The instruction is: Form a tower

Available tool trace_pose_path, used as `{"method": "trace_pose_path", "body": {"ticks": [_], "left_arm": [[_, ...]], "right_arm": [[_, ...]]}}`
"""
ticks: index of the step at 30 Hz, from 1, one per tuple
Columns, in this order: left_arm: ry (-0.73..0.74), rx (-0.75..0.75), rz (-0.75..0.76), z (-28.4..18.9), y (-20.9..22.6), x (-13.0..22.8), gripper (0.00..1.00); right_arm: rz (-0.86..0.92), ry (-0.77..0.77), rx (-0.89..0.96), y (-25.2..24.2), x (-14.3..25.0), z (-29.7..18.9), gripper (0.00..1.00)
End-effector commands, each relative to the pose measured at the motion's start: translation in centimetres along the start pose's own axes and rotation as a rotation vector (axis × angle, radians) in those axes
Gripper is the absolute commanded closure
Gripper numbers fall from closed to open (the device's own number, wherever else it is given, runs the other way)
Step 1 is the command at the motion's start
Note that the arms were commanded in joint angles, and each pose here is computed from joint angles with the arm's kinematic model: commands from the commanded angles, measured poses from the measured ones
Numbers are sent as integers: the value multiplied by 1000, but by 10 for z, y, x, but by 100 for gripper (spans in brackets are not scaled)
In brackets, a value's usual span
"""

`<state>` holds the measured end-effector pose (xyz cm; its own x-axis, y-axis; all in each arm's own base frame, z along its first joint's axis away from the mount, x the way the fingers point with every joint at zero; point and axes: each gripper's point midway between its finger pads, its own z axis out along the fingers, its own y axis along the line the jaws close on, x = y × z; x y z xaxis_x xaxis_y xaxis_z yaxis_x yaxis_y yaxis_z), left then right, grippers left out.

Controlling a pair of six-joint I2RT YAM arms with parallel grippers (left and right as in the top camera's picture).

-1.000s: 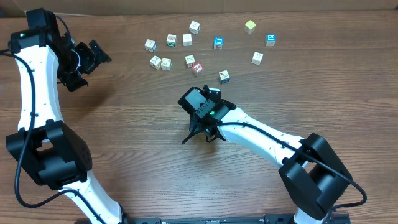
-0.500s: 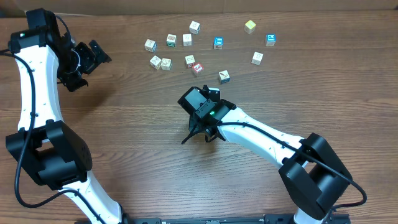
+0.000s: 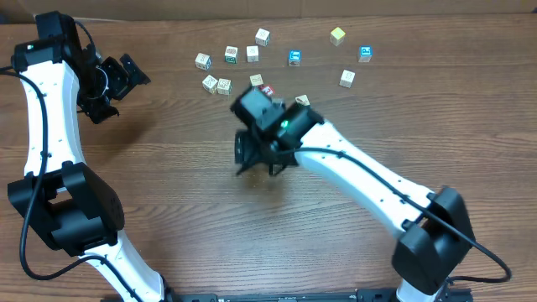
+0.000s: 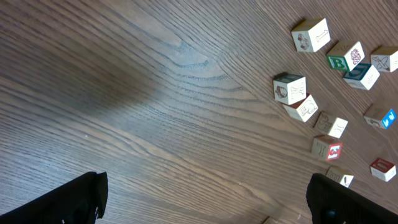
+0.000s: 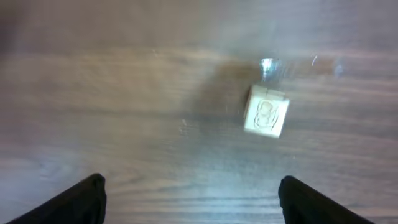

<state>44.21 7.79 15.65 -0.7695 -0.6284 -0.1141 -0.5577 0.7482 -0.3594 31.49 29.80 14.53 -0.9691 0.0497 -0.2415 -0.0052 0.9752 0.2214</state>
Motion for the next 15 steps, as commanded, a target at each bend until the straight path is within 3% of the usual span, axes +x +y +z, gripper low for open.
{"method": "trace_pose_path", "body": {"ticks": [1, 15], "left_arm": [[-11, 15, 30, -4, -7, -1, 0], [-11, 15, 30, -4, -7, -1, 0]], "right_arm": [[100, -54, 39, -20, -24, -11, 13], [141, 122, 232, -52, 3, 86, 16]]}}
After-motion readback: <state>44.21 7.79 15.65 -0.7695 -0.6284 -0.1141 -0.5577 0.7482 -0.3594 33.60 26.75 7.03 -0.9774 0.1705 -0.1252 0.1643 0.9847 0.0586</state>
